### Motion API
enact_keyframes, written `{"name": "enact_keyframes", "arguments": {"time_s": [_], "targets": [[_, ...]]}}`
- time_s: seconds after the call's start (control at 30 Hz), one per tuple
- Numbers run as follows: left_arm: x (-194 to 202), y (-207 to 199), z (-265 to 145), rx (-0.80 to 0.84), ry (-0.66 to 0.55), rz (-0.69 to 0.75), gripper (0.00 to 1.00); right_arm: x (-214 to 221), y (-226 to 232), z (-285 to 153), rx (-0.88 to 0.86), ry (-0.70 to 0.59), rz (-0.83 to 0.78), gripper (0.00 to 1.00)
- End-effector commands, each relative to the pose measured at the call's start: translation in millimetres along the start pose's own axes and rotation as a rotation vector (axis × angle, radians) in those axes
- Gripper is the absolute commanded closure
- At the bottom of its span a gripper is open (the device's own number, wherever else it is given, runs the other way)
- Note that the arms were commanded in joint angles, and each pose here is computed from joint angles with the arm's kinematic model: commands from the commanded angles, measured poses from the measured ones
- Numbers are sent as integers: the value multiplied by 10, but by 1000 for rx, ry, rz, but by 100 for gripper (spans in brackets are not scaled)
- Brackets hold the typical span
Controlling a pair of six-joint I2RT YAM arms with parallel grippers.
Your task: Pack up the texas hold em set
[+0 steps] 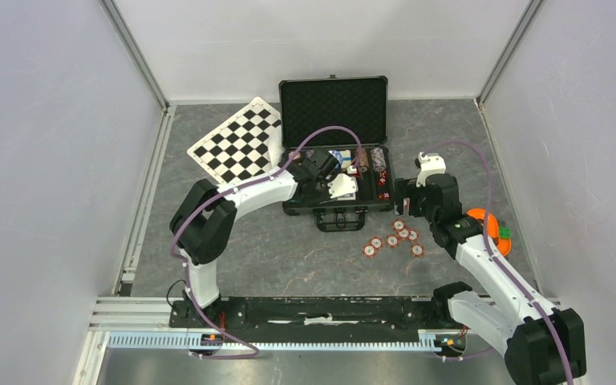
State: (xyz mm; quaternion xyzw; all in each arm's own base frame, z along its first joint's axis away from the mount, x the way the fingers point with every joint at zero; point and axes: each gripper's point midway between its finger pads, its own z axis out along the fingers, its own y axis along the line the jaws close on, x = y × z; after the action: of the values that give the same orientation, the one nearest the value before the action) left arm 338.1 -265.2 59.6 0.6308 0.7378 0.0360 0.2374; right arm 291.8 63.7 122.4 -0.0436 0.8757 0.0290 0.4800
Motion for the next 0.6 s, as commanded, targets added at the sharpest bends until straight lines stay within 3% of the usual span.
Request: {"name": "enact_keyframes", "arguments": {"time_s": [0.0,0.17,0.57], "targets": [[-120,619,-150,-276,-48,-69,61,-85,57,18,-33,-40,18,2],[-137,638,-207,-292,-58,-72,69,-68,45,38,-30,-34,21,2],[-164,695,-281,-355,-80,-130,65,-84,86,27,-59,-40,24,2]]}}
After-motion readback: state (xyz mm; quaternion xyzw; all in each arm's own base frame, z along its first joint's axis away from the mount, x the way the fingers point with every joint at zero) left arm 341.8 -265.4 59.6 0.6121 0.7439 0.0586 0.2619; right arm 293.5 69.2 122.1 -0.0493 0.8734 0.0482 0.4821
